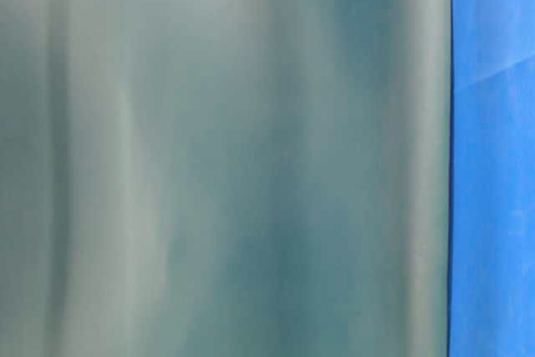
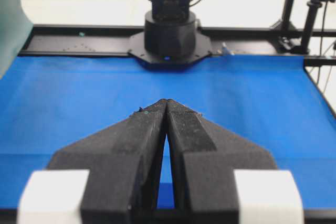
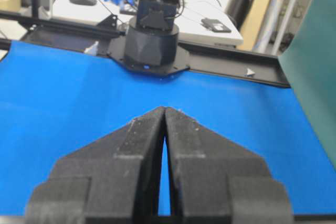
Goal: Handover the blue block to the right arm after grasping it with the left arm, then place it in the designated position.
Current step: 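Open the left gripper wide and move it toward the blue cube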
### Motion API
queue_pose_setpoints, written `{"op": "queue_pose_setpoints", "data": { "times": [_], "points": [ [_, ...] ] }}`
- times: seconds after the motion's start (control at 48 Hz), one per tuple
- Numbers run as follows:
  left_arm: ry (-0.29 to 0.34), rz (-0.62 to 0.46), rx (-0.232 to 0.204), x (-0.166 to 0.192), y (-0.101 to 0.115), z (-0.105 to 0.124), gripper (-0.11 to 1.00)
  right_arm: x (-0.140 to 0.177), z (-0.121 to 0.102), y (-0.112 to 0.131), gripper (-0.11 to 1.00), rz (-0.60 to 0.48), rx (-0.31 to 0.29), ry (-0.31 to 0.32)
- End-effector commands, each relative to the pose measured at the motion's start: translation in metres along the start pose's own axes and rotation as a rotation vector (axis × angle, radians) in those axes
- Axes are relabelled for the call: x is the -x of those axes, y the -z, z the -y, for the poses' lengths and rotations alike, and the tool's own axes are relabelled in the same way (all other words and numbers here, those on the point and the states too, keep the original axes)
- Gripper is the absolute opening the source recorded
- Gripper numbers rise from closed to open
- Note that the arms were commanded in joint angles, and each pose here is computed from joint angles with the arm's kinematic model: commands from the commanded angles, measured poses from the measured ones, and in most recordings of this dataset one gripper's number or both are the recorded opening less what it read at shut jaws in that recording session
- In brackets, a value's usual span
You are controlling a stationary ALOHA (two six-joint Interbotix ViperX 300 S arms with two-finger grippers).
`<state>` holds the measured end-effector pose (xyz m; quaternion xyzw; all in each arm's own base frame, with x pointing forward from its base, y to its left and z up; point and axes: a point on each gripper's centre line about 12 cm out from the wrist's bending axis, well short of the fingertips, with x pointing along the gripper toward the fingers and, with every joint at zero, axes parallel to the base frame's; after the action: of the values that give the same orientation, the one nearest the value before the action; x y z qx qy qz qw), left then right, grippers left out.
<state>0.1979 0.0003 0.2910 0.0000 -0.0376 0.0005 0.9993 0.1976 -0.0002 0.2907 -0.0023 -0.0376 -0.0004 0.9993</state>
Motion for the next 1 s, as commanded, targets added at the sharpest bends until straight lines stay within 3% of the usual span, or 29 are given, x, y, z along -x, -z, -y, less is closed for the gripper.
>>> {"op": "queue_pose_setpoints", "data": {
  "times": [0.0,0.125,0.771,0.855,0.98],
  "points": [
    [-0.031,-0.011,-0.030,0.0234,-0.0122,-0.0053,0.00,-0.0038,0.0009,-0.0120,0.00,0.029,-0.013,0.005],
    [-0.026,-0.014,-0.032,0.0230,-0.0112,-0.0045,0.00,-0.0046,0.0009,-0.0143,-0.05,0.031,-0.021,0.005],
    [-0.010,-0.002,-0.036,0.0199,-0.0099,-0.0019,0.01,-0.0029,0.0011,-0.0099,-0.02,-0.032,-0.023,0.006],
    [-0.010,0.000,-0.030,0.0195,-0.0098,-0.0019,0.12,-0.0030,0.0012,-0.0109,0.09,-0.028,-0.024,0.006],
    [-0.009,0.008,-0.025,0.0195,-0.0107,-0.0016,0.48,-0.0028,0.0013,-0.0121,0.39,-0.023,-0.039,0.008]
  ]
}}
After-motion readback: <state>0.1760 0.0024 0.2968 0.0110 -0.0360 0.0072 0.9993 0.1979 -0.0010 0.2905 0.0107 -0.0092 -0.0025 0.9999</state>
